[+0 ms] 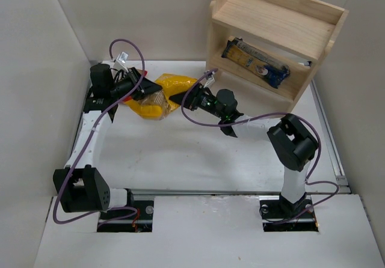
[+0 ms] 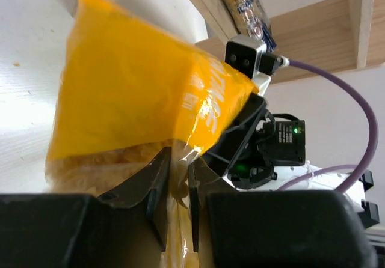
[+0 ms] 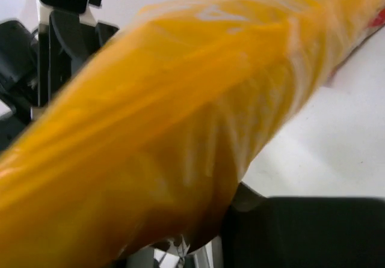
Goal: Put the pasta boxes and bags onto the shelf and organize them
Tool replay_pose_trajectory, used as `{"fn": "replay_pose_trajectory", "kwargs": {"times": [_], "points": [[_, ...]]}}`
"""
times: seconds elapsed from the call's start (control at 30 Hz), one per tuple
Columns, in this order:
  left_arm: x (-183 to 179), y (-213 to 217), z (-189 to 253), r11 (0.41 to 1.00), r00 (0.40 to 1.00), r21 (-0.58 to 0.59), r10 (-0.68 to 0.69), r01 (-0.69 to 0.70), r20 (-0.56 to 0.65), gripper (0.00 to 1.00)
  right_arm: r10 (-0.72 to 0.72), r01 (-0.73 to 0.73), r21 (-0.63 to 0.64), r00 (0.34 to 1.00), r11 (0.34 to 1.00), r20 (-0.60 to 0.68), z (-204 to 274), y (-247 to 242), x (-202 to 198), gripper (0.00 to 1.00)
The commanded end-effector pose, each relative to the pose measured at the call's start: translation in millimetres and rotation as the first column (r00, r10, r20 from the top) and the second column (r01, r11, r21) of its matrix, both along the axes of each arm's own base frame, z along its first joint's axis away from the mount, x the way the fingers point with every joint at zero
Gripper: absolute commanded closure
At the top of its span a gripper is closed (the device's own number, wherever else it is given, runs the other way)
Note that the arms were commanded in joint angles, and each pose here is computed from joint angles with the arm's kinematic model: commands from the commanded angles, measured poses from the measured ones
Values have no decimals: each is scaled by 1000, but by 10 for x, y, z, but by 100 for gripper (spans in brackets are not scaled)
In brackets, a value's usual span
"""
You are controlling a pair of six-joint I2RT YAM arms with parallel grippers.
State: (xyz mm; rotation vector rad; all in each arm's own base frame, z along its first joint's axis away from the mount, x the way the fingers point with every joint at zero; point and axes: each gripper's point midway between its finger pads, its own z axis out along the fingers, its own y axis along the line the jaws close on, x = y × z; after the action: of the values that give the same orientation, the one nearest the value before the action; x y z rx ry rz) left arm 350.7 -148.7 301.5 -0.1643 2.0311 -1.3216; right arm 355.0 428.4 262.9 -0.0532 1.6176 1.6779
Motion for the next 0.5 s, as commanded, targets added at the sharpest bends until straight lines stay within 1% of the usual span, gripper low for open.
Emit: {"fn": "replay_pose_trajectory", "kwargs": {"times": [0.0,0.03,0.07,0.1,0.13,0.2,0.27,0.3,0.33,0.37,0.47], "points": [[-311,-247,555,984,976,-64,-157,168,153,100,30,-49,120,988,992,151,703,62,-181,88],[-321,-262,546,983,975,-64,-162,173,153,100,17,-39,123,985,992,171,774,36,-188,96],[-319,-273,535,983,975,-63,-161,172,151,100,2,-26,124,982,992,190,834,12,-189,100],[-311,-269,508,984,977,-62,-157,167,143,95,-27,-1,121,973,993,229,936,-32,-214,100],[-299,-259,489,985,978,-60,-154,164,139,88,-44,16,113,967,993,250,987,-54,-242,100],[-268,-212,441,986,980,-58,-145,154,133,70,-113,92,85,948,992,297,1156,-172,-268,100],[-210,-92,429,991,983,-54,-118,126,139,51,-189,191,27,917,981,350,1295,-328,-262,100],[-179,-23,435,993,984,-52,-100,109,145,46,-225,247,-8,898,969,379,1349,-407,-249,100],[-142,46,438,995,985,-47,-82,90,154,42,-255,297,-43,878,954,406,1387,-481,-243,100],[-112,110,450,997,984,-40,-66,73,167,40,-284,348,-76,856,934,433,1429,-561,-227,100],[-44,281,464,999,980,-19,-28,33,199,38,-345,458,-124,798,880,493,1576,-778,-210,100]]}}
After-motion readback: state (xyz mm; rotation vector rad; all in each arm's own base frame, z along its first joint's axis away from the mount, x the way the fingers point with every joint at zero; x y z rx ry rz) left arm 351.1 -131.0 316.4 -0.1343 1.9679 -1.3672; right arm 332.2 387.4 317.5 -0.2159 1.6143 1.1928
